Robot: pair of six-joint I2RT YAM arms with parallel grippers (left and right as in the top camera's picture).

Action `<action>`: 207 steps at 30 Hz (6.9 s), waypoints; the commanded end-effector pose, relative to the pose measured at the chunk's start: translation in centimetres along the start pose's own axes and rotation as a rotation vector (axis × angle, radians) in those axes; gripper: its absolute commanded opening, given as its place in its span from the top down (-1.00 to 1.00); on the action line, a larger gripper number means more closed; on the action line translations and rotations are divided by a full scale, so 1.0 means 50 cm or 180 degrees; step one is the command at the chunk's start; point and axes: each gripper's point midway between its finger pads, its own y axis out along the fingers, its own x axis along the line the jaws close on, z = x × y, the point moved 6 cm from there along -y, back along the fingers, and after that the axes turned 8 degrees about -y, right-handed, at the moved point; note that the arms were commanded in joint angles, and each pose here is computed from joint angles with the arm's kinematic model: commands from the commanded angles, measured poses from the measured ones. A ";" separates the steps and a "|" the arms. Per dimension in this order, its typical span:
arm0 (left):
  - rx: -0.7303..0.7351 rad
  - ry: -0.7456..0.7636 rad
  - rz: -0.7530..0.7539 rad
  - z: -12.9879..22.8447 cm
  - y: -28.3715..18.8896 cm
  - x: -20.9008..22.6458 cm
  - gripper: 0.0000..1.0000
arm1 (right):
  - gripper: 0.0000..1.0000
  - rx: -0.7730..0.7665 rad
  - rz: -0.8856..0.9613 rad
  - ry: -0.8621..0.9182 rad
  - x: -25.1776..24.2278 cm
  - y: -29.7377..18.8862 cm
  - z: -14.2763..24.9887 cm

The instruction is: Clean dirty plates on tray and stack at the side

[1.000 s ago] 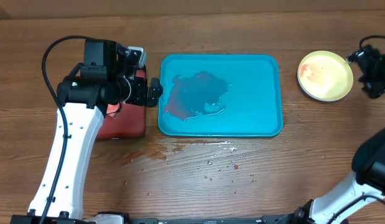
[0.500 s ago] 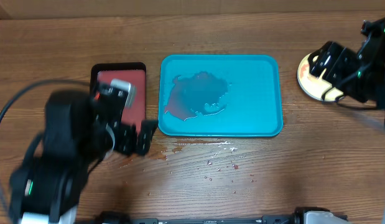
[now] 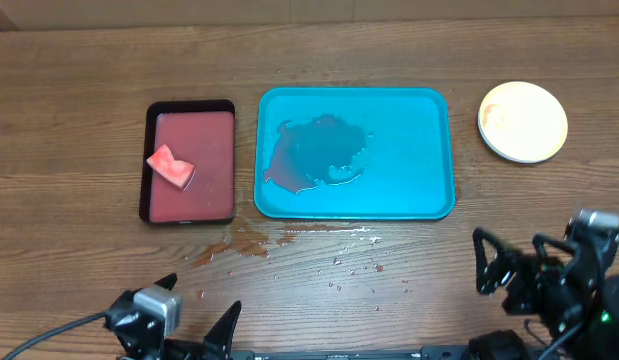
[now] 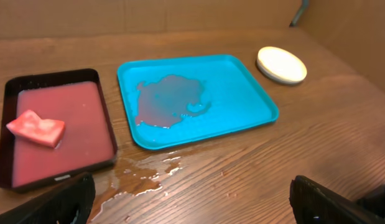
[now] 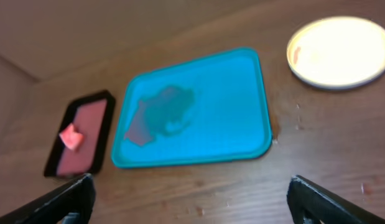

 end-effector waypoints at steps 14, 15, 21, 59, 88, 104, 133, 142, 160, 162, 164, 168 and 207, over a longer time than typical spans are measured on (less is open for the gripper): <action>-0.0012 -0.0144 0.0049 0.005 -0.002 -0.002 -1.00 | -1.00 0.0363 0.0149 -0.0002 -0.025 -0.014 0.073; -0.0012 -0.0144 0.0049 0.005 -0.002 -0.002 -0.99 | -1.00 0.0366 0.0150 -0.0002 -0.025 -0.014 0.074; -0.0012 -0.0144 0.0049 0.005 -0.002 -0.002 -1.00 | -1.00 0.0367 0.0150 -0.0002 -0.025 -0.014 0.074; -0.1296 0.0268 -0.0061 0.070 0.260 0.162 -1.00 | -1.00 0.0365 0.0151 -0.0002 -0.025 -0.014 0.074; -0.1201 -0.0033 0.0048 0.137 0.320 0.201 -0.99 | -1.00 0.0366 0.0150 -0.0002 -0.025 -0.014 0.074; -0.1201 -0.0033 0.0048 0.137 0.320 0.201 -0.99 | -1.00 -0.0066 0.0055 -0.0152 -0.014 0.020 0.027; -0.1201 -0.0033 0.0048 0.137 0.320 0.201 -1.00 | -1.00 -0.1241 -0.0743 -0.0405 -0.023 0.242 0.144; -0.1201 -0.0033 0.0048 0.137 0.320 0.201 -1.00 | -1.00 -0.1283 -0.0649 -0.0346 -0.040 0.259 0.173; -0.1201 -0.0033 0.0048 0.137 0.320 0.201 -0.99 | -1.00 -0.1269 -0.0743 0.0051 -0.053 0.313 0.209; -0.1201 -0.0033 0.0048 0.137 0.320 0.201 -1.00 | -1.00 -0.1269 -0.0743 0.0051 -0.053 0.313 0.209; -0.1200 -0.0033 0.0048 0.138 0.320 0.201 -1.00 | -1.00 -0.1269 -0.0744 0.0051 -0.053 0.313 0.209; -0.1201 -0.0033 0.0048 0.137 0.320 0.201 -1.00 | -1.00 -0.1269 -0.0743 0.0051 -0.053 0.313 0.209; -0.1201 -0.0033 0.0048 0.137 0.320 0.201 -1.00 | -1.00 -0.1685 -0.0418 -0.0325 -0.076 0.322 0.193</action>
